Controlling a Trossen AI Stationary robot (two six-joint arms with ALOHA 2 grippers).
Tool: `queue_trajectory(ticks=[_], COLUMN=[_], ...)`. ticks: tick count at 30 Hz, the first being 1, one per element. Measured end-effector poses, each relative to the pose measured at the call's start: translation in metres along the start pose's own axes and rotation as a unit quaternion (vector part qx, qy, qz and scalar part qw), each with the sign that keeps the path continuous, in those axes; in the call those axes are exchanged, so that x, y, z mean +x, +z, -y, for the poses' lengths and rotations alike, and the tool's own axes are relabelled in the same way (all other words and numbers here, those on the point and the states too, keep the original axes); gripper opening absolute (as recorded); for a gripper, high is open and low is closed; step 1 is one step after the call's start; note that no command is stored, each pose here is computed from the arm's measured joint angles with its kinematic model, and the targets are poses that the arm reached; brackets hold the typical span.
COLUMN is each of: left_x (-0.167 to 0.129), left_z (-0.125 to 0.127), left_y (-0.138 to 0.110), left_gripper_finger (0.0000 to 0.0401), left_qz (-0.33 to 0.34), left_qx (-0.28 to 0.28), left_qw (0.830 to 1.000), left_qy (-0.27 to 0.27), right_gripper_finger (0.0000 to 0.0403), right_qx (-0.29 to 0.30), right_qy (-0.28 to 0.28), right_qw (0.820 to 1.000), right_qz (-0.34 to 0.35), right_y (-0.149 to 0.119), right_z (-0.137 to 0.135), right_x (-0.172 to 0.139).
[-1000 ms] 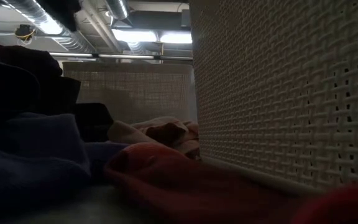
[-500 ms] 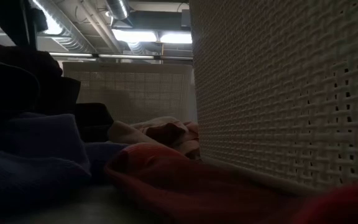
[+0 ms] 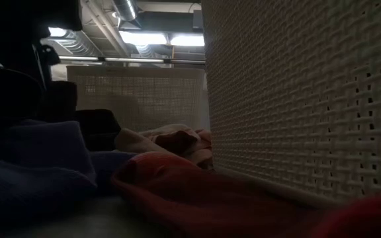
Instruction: Sort clothes
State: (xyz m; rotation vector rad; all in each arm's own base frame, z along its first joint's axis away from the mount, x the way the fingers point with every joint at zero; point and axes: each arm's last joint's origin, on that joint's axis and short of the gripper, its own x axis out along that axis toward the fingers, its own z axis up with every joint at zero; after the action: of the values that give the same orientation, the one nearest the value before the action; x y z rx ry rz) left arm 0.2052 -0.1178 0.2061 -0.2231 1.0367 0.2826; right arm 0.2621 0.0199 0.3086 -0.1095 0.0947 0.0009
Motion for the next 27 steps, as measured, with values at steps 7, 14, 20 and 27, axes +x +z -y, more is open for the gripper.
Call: queue_trajectory(ticks=[7,14,20,27], left_x=[0.012,0.012,-0.001,-0.031], left_z=[-0.008,-0.003,0.005,0.018], left_y=[-0.009,-0.005,0.009,0.037], left_gripper_finger=[0.0108,0.0010,0.0004,0.0003], left_qz=[-0.009,0.011,0.052,0.127], left_qx=[0.048,0.098,0.134,0.182], left_qw=[0.999,0.995,0.990,0.975], left_qy=[0.012,-0.007,0.002,0.021], right_gripper_finger=[0.0248,0.0248,0.0248,0.0248], right_qx=[0.009,0.009,0.013,0.020], right_qy=[0.002,0.002,0.003,0.003], right_qw=[1.000,1.000,1.000,1.000], right_qz=[0.001,0.000,-0.009,-0.011], right_y=[0.000,0.000,-0.002,-0.002], right_z=[0.000,0.000,0.000,0.000], right_x=[0.000,0.000,0.000,0.000])
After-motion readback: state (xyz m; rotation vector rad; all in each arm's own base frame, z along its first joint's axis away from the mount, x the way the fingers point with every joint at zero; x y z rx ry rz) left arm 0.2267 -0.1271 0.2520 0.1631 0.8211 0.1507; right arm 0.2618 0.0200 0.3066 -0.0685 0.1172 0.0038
